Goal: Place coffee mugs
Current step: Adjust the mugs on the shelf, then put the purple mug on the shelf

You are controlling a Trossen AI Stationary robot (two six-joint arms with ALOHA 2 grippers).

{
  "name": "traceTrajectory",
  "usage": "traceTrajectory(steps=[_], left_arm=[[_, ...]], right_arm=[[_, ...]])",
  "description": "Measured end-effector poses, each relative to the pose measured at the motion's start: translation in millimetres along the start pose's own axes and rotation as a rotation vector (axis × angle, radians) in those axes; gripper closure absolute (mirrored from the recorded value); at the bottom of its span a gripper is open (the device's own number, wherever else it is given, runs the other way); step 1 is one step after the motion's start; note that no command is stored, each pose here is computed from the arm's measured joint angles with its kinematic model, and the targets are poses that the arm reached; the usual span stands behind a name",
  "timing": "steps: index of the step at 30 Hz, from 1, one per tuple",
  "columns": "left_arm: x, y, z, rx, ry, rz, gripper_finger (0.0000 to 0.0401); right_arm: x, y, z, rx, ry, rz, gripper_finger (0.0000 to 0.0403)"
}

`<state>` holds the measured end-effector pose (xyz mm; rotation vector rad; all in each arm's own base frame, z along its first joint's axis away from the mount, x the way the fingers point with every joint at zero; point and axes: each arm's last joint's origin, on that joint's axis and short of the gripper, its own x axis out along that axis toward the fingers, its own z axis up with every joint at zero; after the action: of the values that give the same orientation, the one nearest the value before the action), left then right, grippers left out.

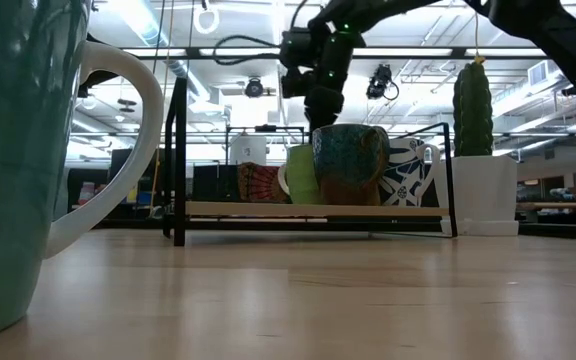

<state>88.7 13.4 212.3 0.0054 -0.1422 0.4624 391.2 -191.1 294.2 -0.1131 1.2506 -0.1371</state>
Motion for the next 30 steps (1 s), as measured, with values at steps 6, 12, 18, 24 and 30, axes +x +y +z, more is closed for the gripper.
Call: traceTrajectory(steps=[6, 12, 18, 24, 30], left_arm=[[0.0, 0.0, 0.0, -0.001, 0.0, 0.0, 0.0333], [0.0, 0.0, 0.0, -0.001, 0.0, 0.0, 0.0333], [0.0, 0.0, 0.0, -0.002, 0.0, 0.0, 0.0333], [0.0, 0.0, 0.0, -0.002, 0.0, 0.0, 0.0333], [0.0, 0.0, 0.0, -0.002, 0.0, 0.0, 0.0333]], right_arm=[[-0.4, -4.9, -13.6, 0.102, 0.095, 0.044, 0.0328], [-0.9, 7.4, -10.5, 0.077, 0.114, 0.065, 0.0328], [-1.1, 18.2, -5.6, 0.054, 0.1, 0.101, 0.0328], [-1.0, 20.2, -2.4, 0.073, 0.073, 0.111, 0.0328], [-11.3, 13.1, 0.6, 0.11, 0.039, 0.069, 0.0328]])
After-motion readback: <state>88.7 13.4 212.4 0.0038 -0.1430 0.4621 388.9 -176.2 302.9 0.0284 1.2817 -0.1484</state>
